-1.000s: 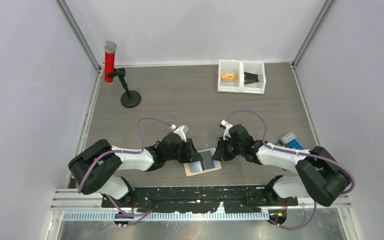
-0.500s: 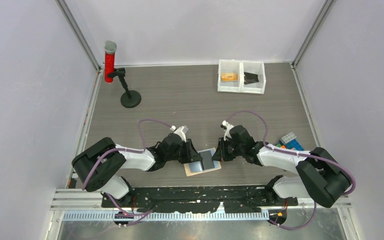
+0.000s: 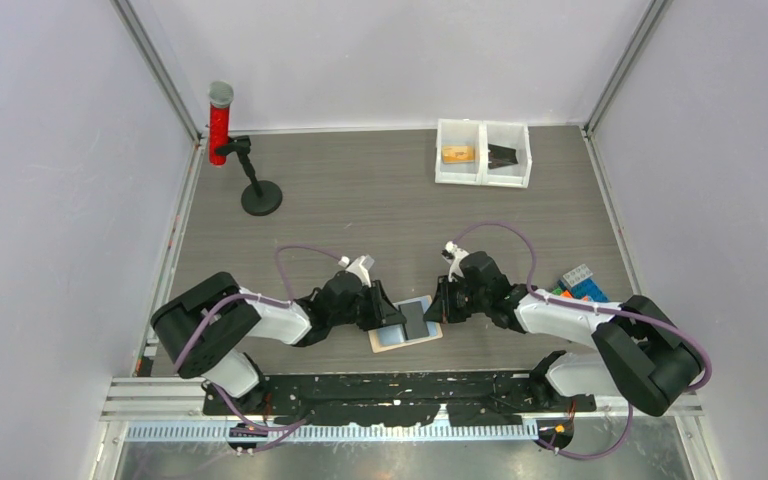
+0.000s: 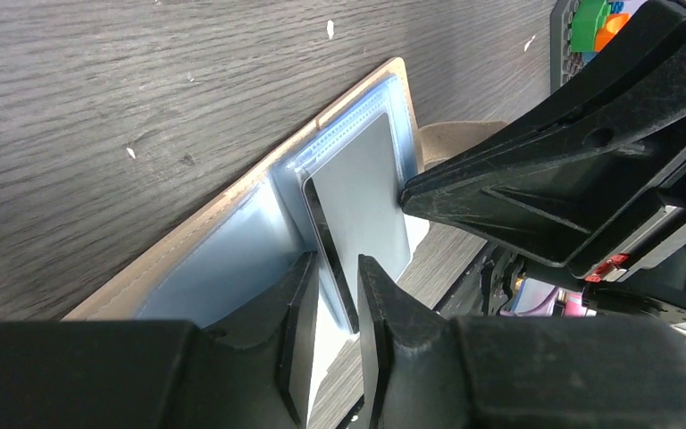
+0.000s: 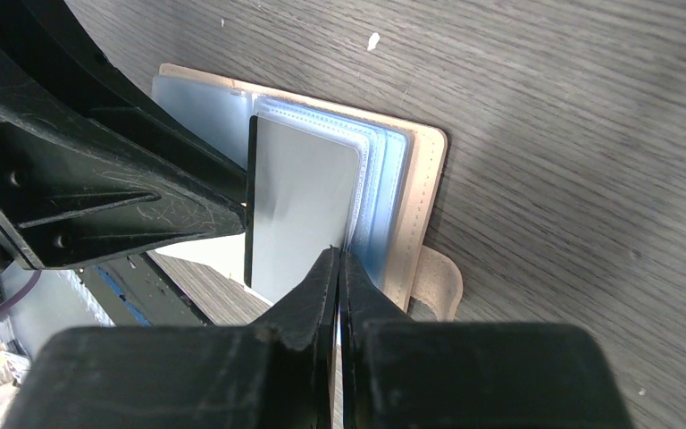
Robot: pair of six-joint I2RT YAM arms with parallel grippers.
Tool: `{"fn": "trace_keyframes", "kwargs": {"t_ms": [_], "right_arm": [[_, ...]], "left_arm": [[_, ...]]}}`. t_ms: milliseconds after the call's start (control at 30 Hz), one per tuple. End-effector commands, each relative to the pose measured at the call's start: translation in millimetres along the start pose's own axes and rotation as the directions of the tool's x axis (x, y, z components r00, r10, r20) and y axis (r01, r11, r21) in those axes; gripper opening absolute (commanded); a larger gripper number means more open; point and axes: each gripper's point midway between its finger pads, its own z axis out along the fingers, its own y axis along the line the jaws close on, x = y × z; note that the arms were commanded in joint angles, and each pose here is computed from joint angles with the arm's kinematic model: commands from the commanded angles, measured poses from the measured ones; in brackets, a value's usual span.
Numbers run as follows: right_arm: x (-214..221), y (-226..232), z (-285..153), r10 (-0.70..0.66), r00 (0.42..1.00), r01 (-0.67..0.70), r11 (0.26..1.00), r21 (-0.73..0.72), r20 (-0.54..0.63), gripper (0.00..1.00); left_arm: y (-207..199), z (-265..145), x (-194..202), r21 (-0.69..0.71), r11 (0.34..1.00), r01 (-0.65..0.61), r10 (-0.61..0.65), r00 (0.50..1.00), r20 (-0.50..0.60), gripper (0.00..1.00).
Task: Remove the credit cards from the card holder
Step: Remove the credit card from the card holder.
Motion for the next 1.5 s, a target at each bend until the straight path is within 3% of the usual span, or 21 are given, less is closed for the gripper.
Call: {"fn": "trace_keyframes", "kwargs": {"t_ms": [0, 133, 333, 900, 1467], "right_arm": [[4, 1, -1, 0.002, 1.0, -0.002, 1.0, -0.005, 0.0, 0.06], [2, 3, -1, 0.007, 1.0, -0.007, 1.0, -0.014, 0.007, 0.06], [-3, 0, 0, 0.015, 0.999, -0.015, 1.0, 0.003, 0.029, 0.05], [-4, -21, -1, 0.003, 0.998, -0.01, 0.994, 0.105, 0.063, 0.05], [-30, 36, -27, -0.067, 0.995, 0.073, 0.994, -0.077, 0.079, 0.16]], "left_arm": [[-13, 3, -5, 0.056, 0.998, -0.003, 0.002, 1.0, 0.026, 0.25], [-17, 3, -5, 0.074, 0.997, -0.002, 0.0, 1.0, 0.026, 0.21], [-16, 0, -10, 0.069, 0.998, 0.005, -0.008, 0.998, 0.054, 0.0], [-1, -15, -15, 0.024, 1.0, -0.017, 0.016, 0.998, 0.066, 0.0], [-21, -19, -13, 0.084, 0.995, -0.06, 0.059, 0.998, 0.022, 0.0]]}}
